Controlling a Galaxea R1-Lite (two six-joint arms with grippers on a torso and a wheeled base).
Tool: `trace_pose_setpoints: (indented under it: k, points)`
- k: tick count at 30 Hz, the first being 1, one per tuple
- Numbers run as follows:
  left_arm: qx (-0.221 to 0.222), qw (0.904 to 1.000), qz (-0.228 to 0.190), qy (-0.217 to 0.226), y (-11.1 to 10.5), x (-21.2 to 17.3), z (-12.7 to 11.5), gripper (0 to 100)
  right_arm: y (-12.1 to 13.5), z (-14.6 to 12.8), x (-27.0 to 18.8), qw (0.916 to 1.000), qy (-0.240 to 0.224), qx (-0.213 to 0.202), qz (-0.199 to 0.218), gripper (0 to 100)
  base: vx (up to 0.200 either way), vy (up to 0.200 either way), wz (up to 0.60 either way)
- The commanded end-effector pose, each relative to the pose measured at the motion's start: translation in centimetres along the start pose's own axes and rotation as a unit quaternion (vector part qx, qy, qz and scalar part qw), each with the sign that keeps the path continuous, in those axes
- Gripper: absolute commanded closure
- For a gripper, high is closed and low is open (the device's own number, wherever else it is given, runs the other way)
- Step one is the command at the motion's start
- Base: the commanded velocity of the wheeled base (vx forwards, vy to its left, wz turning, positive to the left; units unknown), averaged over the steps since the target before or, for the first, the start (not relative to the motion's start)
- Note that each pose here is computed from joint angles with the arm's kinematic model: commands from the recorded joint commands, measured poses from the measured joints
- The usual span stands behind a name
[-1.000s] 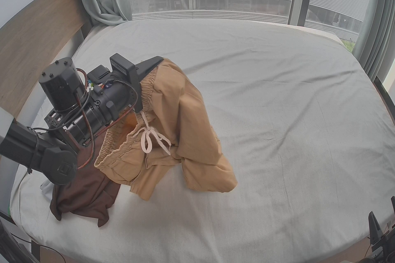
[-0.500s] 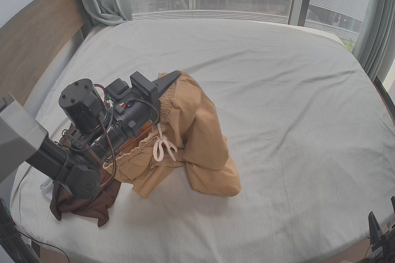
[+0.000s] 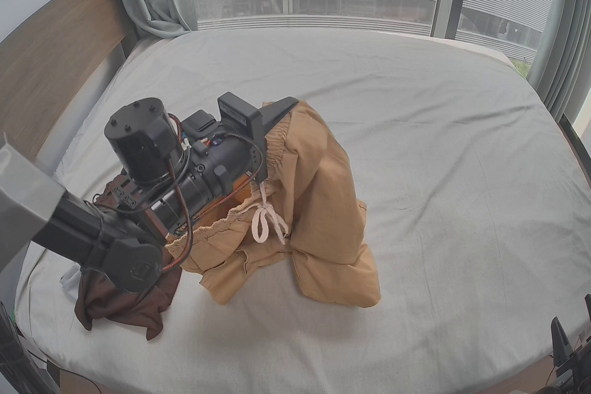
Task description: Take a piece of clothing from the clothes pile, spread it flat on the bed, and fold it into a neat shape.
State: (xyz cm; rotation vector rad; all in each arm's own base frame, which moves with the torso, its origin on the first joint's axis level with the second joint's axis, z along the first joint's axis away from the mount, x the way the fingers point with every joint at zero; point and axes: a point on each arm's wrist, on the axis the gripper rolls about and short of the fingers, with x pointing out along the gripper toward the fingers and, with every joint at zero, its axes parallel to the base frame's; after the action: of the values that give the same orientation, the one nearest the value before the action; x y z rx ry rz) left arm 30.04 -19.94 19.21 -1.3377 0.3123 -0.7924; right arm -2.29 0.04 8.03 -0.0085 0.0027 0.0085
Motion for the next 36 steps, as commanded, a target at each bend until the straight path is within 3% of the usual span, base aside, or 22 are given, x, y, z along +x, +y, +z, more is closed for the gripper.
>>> trace_pose_setpoints:
  k: [1,17,29,36]
  points:
    - [-0.017,0.9993,-0.032,-0.012,-4.2,0.5,0.6,100,0.0,-0.5,0.0,1.0,0.001,0.0,0.001,0,0.0,0.0,0.0]
    - [-0.079,0.9959,-0.031,0.03,-7.4,3.5,-1.5,100,0.0,-0.5,0.0,1.0,0.001,0.0,0.0,0,0.0,0.0,0.0]
    - [-0.1,0.9926,-0.032,0.061,-7.6,5.5,-4.7,100,0.0,-0.5,0.0,1.0,0.001,0.0,0.0,0,0.0,0.0,0.0]
    - [-0.135,0.9878,-0.04,0.067,-8.9,5.9,-4.9,100,0.0,-0.5,0.0,1.0,0.001,0.0,0.0,0,0.0,0.0,0.0]
